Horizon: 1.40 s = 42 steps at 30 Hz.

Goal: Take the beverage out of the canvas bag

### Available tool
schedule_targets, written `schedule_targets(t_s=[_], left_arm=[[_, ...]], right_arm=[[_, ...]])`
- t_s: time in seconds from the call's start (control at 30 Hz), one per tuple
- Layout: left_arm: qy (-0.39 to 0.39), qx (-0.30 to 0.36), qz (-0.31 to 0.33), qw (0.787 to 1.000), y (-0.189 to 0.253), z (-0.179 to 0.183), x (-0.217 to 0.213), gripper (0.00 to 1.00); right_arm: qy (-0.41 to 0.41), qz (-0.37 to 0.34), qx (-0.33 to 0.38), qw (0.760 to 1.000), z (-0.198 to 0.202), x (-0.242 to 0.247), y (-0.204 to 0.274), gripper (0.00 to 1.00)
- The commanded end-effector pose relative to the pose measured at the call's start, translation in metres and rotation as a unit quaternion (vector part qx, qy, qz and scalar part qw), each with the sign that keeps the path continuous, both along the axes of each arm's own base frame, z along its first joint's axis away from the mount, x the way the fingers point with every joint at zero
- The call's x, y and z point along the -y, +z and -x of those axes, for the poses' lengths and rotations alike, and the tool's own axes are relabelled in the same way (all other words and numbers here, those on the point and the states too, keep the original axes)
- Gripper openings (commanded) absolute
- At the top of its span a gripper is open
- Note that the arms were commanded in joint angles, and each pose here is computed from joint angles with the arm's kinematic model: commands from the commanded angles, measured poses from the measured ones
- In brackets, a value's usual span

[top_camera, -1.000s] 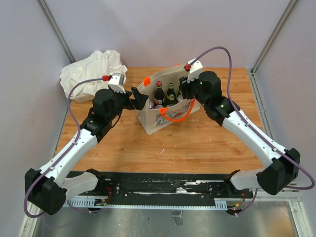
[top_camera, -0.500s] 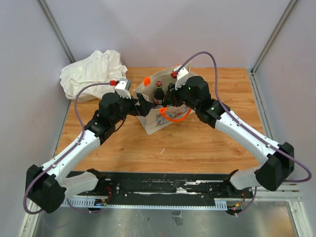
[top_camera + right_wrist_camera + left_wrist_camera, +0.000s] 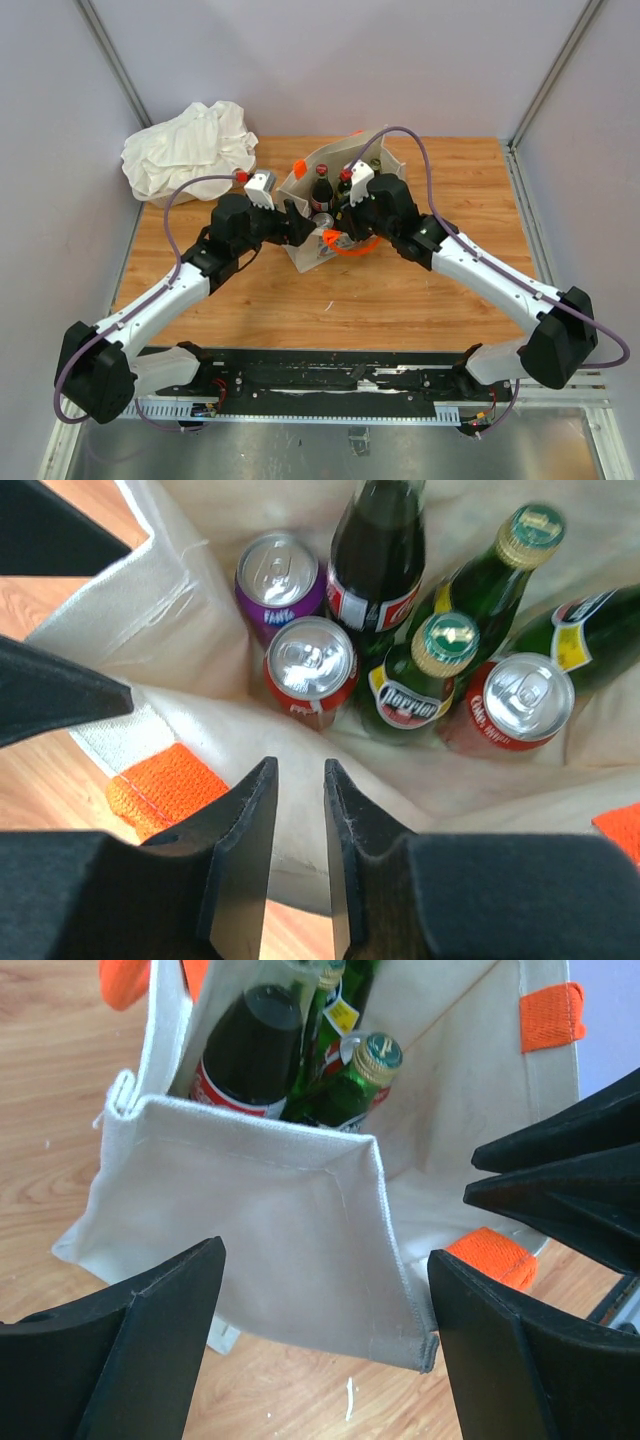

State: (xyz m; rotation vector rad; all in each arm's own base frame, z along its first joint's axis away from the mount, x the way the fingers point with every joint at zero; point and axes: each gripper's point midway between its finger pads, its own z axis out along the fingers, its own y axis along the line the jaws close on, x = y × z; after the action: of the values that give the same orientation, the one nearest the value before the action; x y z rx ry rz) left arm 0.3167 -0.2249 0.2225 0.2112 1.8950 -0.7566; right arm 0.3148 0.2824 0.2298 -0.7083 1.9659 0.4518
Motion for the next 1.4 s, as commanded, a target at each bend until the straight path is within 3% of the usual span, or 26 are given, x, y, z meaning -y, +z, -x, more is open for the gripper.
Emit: schedule_targets(t_s=[0.0, 0.33, 0.57, 0.8, 1.0, 1.17, 1.37], left_arm=[[-0.009, -0.041, -0.031, 0.999, -0.033, 0.017, -0.006, 0.85], [-0.014, -0.095, -0.062, 0.993, -0.076, 0.034, -0.015, 0.53], [-0.013, -0.129, -0.082, 0.988, -0.104, 0.041, -0.020, 0.30], [-0.007, -0.153, -0.091, 0.984, -0.123, 0.051, -0.026, 0.21], [-0.010, -0.185, -0.109, 0.977, -0.153, 0.062, -0.031, 0.05], [-0.014, -0.203, -0.117, 0.972, -0.174, 0.068, -0.033, 0.02], [-0.015, -0.212, -0.121, 0.970, -0.181, 0.070, -0.032, 0.01]], right_arm=[[0.003, 0.029, -0.058, 0.998, 0.031, 0.013, -0.036, 0.27], [-0.043, 0.080, -0.113, 0.989, 0.032, 0.028, -0.090, 0.22], [-0.072, 0.151, -0.146, 0.975, 0.026, 0.043, -0.122, 0.15], [-0.093, 0.177, -0.180, 0.963, 0.027, 0.060, -0.148, 0.13], [-0.126, 0.186, -0.187, 0.956, 0.018, 0.077, -0.159, 0.10], [-0.144, 0.169, -0.127, 0.967, -0.001, 0.079, -0.124, 0.20], [-0.176, 0.122, -0.038, 0.976, -0.032, 0.079, -0.063, 0.53]])
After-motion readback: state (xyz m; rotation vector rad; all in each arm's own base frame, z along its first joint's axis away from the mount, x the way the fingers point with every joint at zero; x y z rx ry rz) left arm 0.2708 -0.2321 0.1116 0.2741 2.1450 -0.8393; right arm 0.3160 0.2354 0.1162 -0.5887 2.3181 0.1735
